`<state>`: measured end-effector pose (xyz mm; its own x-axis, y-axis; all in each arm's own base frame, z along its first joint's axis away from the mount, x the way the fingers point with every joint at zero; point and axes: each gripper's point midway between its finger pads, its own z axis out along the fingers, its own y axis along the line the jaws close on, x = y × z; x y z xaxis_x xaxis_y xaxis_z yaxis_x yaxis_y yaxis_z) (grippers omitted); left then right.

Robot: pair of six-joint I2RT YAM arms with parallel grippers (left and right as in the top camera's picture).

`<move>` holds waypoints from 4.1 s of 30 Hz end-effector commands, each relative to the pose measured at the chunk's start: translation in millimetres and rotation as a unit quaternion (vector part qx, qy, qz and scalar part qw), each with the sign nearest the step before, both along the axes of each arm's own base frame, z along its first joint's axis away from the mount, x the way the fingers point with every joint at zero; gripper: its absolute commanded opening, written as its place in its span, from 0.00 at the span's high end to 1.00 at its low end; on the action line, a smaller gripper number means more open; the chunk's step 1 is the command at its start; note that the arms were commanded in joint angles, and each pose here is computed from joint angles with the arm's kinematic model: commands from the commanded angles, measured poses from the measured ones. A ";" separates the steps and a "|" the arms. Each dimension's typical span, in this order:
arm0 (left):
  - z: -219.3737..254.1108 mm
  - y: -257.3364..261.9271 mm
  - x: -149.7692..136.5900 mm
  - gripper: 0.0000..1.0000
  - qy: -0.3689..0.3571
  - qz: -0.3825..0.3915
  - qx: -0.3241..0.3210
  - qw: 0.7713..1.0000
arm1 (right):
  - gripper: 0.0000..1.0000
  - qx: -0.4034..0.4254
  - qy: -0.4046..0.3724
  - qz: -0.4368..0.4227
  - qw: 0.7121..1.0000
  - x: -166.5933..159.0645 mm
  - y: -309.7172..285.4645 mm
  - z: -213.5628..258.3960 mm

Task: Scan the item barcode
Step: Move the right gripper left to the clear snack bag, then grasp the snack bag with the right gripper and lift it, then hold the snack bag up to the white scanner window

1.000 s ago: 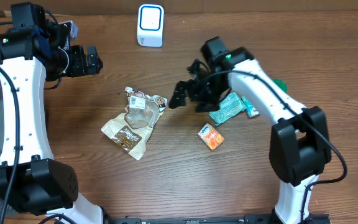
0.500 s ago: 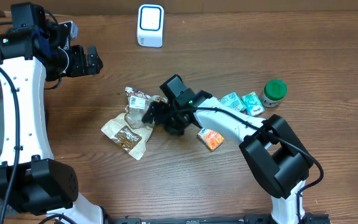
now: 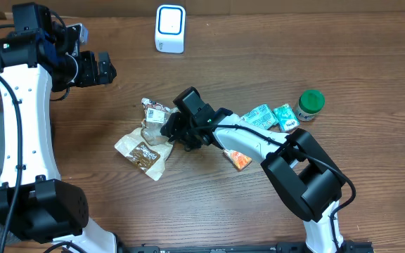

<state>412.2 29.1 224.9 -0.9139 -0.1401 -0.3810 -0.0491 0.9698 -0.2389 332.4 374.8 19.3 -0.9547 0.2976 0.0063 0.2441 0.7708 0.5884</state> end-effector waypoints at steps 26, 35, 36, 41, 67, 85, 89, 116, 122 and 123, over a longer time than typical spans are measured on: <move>-2.1 -3.7 1.9 0.00 0.000 -0.012 -0.001 1.000 | 0.37 0.034 -0.140 0.205 0.968 80.9 -73.6 72.9; -2.1 -3.7 1.9 0.00 0.000 -0.012 -0.001 1.000 | 0.32 0.016 0.017 0.046 0.999 64.3 -96.1 38.3; -2.1 -3.6 1.9 0.00 0.000 -0.012 -0.001 1.000 | 0.32 0.017 0.032 0.033 0.999 60.3 -95.2 33.3; -2.1 -3.7 1.9 0.00 0.000 -0.012 -0.001 1.000 | 0.32 0.032 0.038 0.020 0.999 47.0 -76.6 13.3; -2.1 -3.7 1.9 0.00 0.000 -0.012 -0.001 1.000 | 0.96 0.118 -0.061 0.102 0.986 64.2 -58.4 13.0; -2.1 -3.7 1.9 0.00 0.000 -0.012 -0.001 1.000 | 0.96 0.002 -0.239 0.400 0.885 43.8 -92.1 187.7; -2.1 -3.7 1.9 0.00 0.000 -0.012 -0.001 1.000 | 0.96 0.002 -0.295 0.415 0.860 42.7 -88.0 218.2; -2.1 -3.7 1.9 0.00 0.000 -0.012 -0.001 1.000 | 0.96 -0.615 -0.517 0.282 0.525 286.4 -133.5 201.7; -2.1 -3.7 1.9 0.00 0.000 -0.012 -0.001 1.000 | 0.96 -0.675 -0.507 0.325 0.426 313.7 -132.5 159.7; -2.1 -3.7 1.9 0.00 0.000 -0.012 -0.001 1.000 | 0.96 -0.682 -0.502 0.336 0.412 315.4 -132.3 152.6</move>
<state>412.1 29.1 224.8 -0.9140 -0.1401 -0.3807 -0.0490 0.9697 -0.2393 642.0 254.0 168.8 -0.1289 -0.9008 -0.4147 -0.1667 0.4319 -0.8864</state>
